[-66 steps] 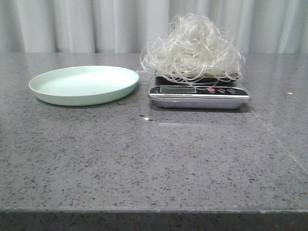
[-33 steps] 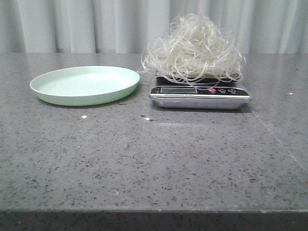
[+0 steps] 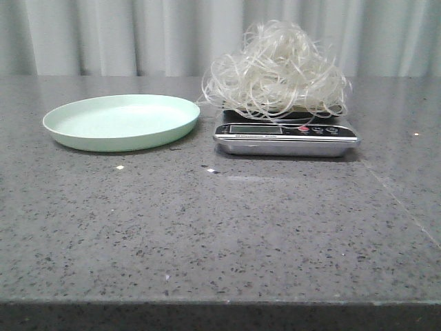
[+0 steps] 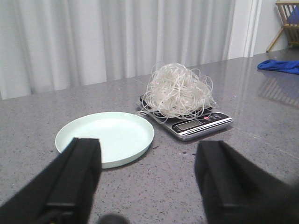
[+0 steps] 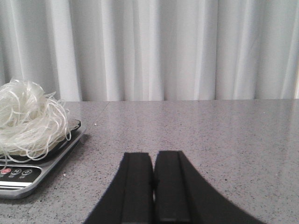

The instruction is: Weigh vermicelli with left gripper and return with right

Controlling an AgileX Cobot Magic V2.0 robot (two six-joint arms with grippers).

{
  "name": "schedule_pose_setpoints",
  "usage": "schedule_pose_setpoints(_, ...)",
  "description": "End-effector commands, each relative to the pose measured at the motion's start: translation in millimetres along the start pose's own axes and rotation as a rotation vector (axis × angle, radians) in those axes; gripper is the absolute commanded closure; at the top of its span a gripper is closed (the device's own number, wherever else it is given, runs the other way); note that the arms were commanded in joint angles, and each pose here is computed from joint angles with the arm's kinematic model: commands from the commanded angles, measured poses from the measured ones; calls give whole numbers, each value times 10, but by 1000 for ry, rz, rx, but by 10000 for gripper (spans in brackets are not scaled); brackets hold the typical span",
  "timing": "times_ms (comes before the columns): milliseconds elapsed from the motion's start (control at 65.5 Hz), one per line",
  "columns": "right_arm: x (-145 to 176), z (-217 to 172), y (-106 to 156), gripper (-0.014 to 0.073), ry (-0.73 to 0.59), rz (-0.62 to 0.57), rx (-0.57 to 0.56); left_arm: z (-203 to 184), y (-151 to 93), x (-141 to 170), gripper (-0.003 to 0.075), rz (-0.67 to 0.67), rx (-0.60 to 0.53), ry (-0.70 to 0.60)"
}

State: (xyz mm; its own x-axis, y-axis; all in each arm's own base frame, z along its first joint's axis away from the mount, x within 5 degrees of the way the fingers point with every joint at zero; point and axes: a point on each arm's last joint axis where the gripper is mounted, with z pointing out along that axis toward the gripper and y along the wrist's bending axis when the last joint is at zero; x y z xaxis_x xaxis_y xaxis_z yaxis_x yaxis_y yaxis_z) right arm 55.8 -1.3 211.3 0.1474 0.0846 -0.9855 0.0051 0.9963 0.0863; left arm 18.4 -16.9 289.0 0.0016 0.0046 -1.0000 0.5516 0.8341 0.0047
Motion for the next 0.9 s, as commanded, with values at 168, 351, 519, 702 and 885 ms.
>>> schedule_pose_setpoints(168,-201,-30,-5,434,-193,13,9,-15,5,-111,574,-11,-7,-98)
schedule_pose_setpoints(351,-600,-41,37,434,-222,46,-6,-15,6,-113,574,-11,-7,-100)
schedule_pose_setpoints(519,-1068,169,101,434,-82,44,-15,-16,6,-118,574,-11,-8,-106)
schedule_pose_setpoints(702,-1391,510,130,434,-39,44,-10,-16,6,-119,574,-11,-8,-106)
schedule_pose_setpoints(885,-1351,703,119,434,-10,78,2,-16,6,-119,574,-11,-8,-106)
